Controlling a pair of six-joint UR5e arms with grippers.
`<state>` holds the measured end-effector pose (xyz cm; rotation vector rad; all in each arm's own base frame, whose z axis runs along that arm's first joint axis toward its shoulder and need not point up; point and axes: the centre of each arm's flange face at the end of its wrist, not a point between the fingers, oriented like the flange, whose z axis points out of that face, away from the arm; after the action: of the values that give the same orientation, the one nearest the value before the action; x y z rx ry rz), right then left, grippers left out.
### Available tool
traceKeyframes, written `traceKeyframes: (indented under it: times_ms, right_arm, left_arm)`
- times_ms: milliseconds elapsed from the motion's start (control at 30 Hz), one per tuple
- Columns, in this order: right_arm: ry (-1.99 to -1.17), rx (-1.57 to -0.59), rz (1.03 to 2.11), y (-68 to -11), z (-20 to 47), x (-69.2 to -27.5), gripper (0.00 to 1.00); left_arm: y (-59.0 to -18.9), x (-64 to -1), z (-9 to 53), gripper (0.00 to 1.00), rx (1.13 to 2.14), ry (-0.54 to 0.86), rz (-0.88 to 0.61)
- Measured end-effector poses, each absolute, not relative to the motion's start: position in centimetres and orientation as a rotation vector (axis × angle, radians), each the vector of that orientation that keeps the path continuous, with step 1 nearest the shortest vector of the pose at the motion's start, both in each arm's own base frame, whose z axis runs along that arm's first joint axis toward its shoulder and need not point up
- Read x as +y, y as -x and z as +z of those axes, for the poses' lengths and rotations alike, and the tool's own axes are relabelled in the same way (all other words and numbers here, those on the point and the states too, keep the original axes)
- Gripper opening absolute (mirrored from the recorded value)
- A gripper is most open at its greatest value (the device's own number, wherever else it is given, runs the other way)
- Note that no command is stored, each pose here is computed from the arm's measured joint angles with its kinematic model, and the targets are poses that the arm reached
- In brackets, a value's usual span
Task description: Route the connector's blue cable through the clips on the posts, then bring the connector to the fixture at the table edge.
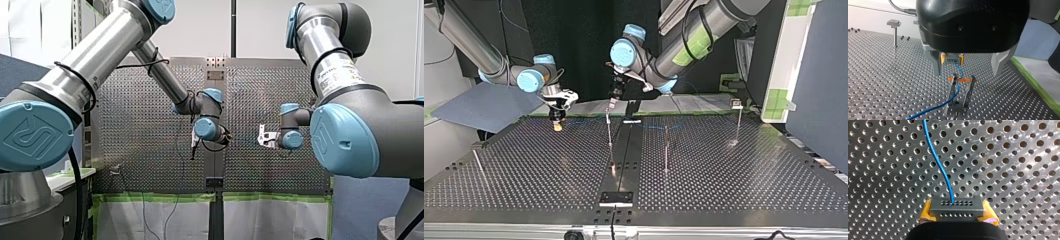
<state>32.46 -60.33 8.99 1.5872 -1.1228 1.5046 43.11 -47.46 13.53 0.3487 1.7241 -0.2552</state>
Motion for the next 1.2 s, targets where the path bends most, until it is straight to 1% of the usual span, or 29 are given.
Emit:
traceKeyframes:
  times_ms: [233, 433, 667, 1067, 1200]
  right_arm:
    - [-1.589, -1.124, 1.504, -32.5, 8.9, -60.3, 0.00]
    - [-1.593, -1.128, 1.501, -32.4, 8.8, -60.3, 0.00]
    - [-1.594, -1.129, 1.499, -32.4, 8.7, -60.3, 0.00]
    - [-1.606, -1.139, 1.507, -32.5, 8.4, -60.1, 0.00]
    - [-1.615, -1.146, 1.505, -32.5, 8.3, -60.0, 0.00]
  left_arm:
    - [-42.5, -47.1, 13.7, 1.00, 1.728, -0.345, -0.242]
    - [-41.3, -46.5, 15.2, 1.00, 1.694, -0.307, -0.263]
    - [-40.1, -45.1, 17.1, 1.00, 1.653, -0.201, -0.290]
    - [-37.3, -42.1, 19.2, 1.00, 1.647, -0.042, -0.297]
    - [-36.0, -41.7, 20.1, 1.00, 1.627, -0.008, -0.342]
